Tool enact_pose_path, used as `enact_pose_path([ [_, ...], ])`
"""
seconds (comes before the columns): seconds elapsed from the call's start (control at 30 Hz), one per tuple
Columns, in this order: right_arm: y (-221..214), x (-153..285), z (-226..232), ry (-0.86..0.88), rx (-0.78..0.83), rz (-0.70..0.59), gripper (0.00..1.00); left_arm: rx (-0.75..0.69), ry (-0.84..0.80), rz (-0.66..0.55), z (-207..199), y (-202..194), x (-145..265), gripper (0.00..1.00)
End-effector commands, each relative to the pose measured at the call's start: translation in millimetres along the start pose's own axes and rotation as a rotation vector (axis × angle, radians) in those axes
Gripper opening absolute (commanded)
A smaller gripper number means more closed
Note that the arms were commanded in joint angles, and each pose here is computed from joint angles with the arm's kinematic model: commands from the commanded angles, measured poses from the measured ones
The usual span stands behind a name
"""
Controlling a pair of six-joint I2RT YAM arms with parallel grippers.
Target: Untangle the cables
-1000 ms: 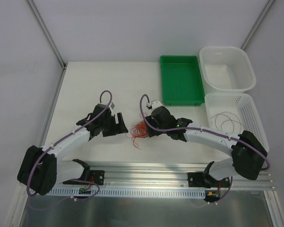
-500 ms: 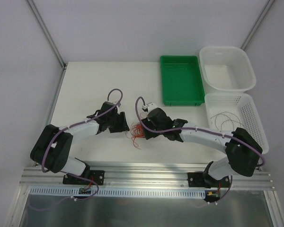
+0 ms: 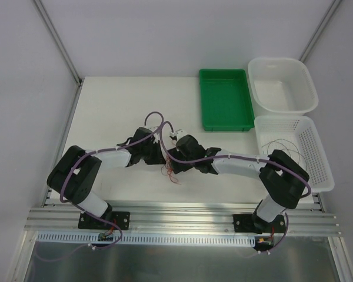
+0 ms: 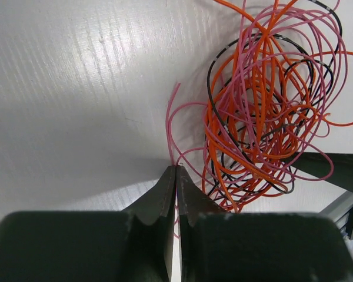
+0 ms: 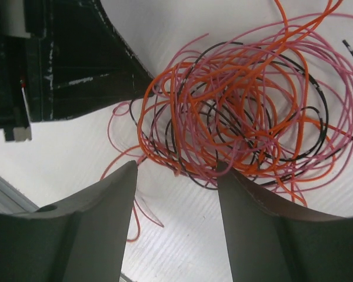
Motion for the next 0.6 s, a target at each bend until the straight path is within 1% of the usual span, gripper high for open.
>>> enact_pose_path([
  [0.0, 20, -14, 9, 0.013, -0.036, -0.062, 0.6, -0.026, -0.006, 0.013, 0, -10, 5, 0.0],
  [0.1, 16, -23, 5, -0.014, -0.04, -0.055, 0.59, -0.039, -0.031, -0.017, -5, -9, 15, 0.0],
  [0.17, 13, -26, 2, -0.035, -0.044, -0.046, 0.53, -0.041, -0.041, -0.038, -8, -8, 20, 0.0],
  [0.2, 11, -26, -1, -0.057, -0.044, -0.046, 0.48, -0.045, -0.056, -0.058, -11, -7, 26, 0.0],
  [0.23, 11, -24, -3, -0.07, -0.047, -0.051, 0.34, -0.046, -0.058, -0.073, -11, -6, 29, 0.0],
  [0.27, 12, -22, -8, -0.098, -0.053, -0.062, 0.23, -0.042, -0.049, -0.096, -10, -5, 32, 0.0],
  [0.3, 8, -19, -10, -0.111, -0.057, -0.061, 0.05, -0.046, -0.054, -0.12, -10, -4, 38, 0.0],
  [0.33, 9, -15, -12, -0.121, -0.059, -0.07, 0.01, -0.042, -0.044, -0.134, -9, -4, 40, 0.0],
  [0.43, 15, 7, -21, -0.158, -0.05, -0.111, 0.01, -0.023, 0.011, -0.195, 0, -1, 47, 0.0],
  [0.47, 24, 23, -23, -0.173, -0.054, -0.153, 0.01, -0.006, 0.035, -0.195, 5, -4, 48, 0.0],
  [0.5, 22, 31, -26, -0.186, -0.047, -0.147, 0.01, -0.001, 0.054, -0.222, 7, -2, 51, 0.0],
  [0.57, 32, 59, -28, -0.192, -0.035, -0.2, 0.01, 0.027, 0.082, -0.239, 11, -2, 54, 0.0],
])
Point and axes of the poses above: each gripper's point midway between its finger pads, its own x axis back along the fingers, its own z axis along the line the jaws close on, y = z × x, the point moved 5 cm from there along x, back along the fingers, and after that the axes turned 10 degrees about x, right-handed, at the moved point
